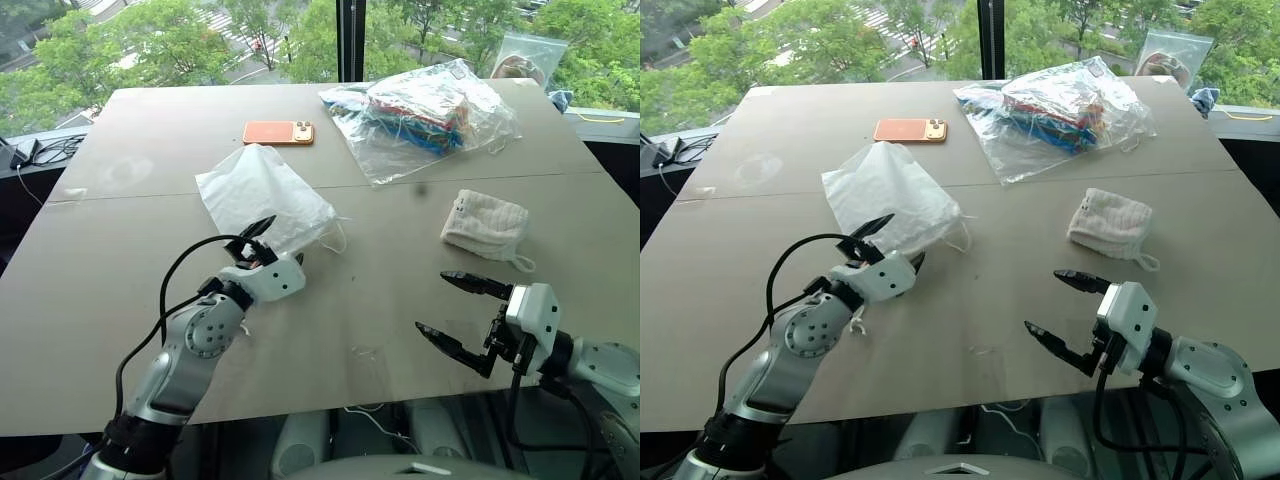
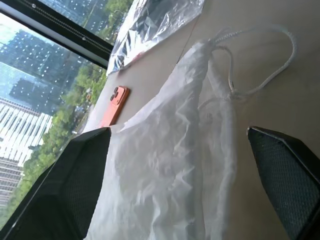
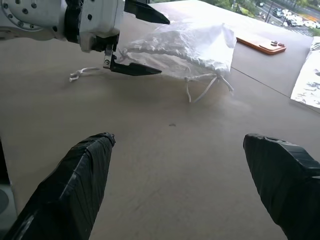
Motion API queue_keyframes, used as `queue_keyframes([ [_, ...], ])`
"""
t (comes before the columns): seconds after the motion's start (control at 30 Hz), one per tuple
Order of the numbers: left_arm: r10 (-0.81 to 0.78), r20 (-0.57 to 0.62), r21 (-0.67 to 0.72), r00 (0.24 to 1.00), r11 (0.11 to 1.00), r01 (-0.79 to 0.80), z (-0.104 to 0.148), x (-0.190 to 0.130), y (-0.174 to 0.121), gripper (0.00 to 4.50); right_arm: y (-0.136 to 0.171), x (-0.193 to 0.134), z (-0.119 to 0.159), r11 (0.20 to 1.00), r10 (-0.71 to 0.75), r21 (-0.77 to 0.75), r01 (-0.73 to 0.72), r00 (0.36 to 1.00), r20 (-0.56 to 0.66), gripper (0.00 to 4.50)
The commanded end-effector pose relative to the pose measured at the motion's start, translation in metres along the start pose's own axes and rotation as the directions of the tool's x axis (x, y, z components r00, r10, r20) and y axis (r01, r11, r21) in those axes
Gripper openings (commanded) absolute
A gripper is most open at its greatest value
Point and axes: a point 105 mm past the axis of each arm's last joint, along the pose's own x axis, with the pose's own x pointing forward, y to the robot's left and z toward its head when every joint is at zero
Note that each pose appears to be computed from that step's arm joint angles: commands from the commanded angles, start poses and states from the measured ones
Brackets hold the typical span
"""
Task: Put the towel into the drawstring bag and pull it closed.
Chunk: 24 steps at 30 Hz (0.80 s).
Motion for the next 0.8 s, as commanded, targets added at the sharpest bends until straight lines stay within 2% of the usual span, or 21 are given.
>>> queue_keyframes([
  [0.03,0.063,0.013,0.055,0.998,0.996,-0.064,0.002,0.015,0.006,4.50,-0.001,0.003,0.004,0.999,-0.013,-0.040,0.014,1.000,0.021,4.45],
  [0.13,0.058,0.034,0.042,0.998,0.997,-0.059,0.007,0.024,0.005,4.50,-0.003,0.004,0.003,0.998,-0.036,-0.050,0.037,0.999,0.021,4.45],
  [0.23,0.045,0.034,0.028,0.998,0.999,-0.046,0.006,0.030,0.007,3.79,-0.006,0.006,0.000,0.995,-0.082,-0.063,0.082,0.997,0.006,4.50],
  [0.3,0.010,0.029,-0.003,1.000,1.000,-0.010,0.003,0.032,0.005,3.02,-0.018,0.006,-0.005,0.980,-0.172,-0.104,0.168,0.985,-0.022,4.50],
  [0.4,-0.058,0.025,-0.153,0.998,0.986,0.061,0.003,0.035,0.008,1.54,-0.031,0.005,-0.004,0.957,-0.273,-0.116,0.268,0.962,-0.030,4.50],
  [0.5,-0.173,0.079,-0.324,0.982,0.927,0.189,0.010,0.036,0.015,0.23,-0.058,-0.009,-0.010,0.905,-0.424,-0.112,0.411,0.894,-0.147,4.50],
  [0.53,-0.228,0.110,-0.382,0.967,0.889,0.253,0.013,0.034,0.015,0.06,-0.062,-0.014,-0.009,0.913,-0.407,-0.076,0.400,0.898,-0.169,4.50],
  [0.63,-0.311,0.196,-0.548,0.930,0.752,0.367,0.022,0.029,0.023,0.06,-0.096,-0.036,0.006,0.843,-0.521,0.079,0.532,0.844,-0.128,4.50],
  [0.73,-0.375,0.289,-0.634,0.881,0.614,0.469,0.039,0.023,0.029,0.06,-0.126,-0.051,0.007,0.779,-0.601,0.083,0.622,0.777,-0.187,4.50],
  [0.8,-0.383,0.317,-0.636,0.868,0.593,0.494,0.048,0.023,0.033,0.06,-0.146,-0.056,-0.004,0.729,-0.645,0.073,0.681,0.719,-0.260,4.50],
])
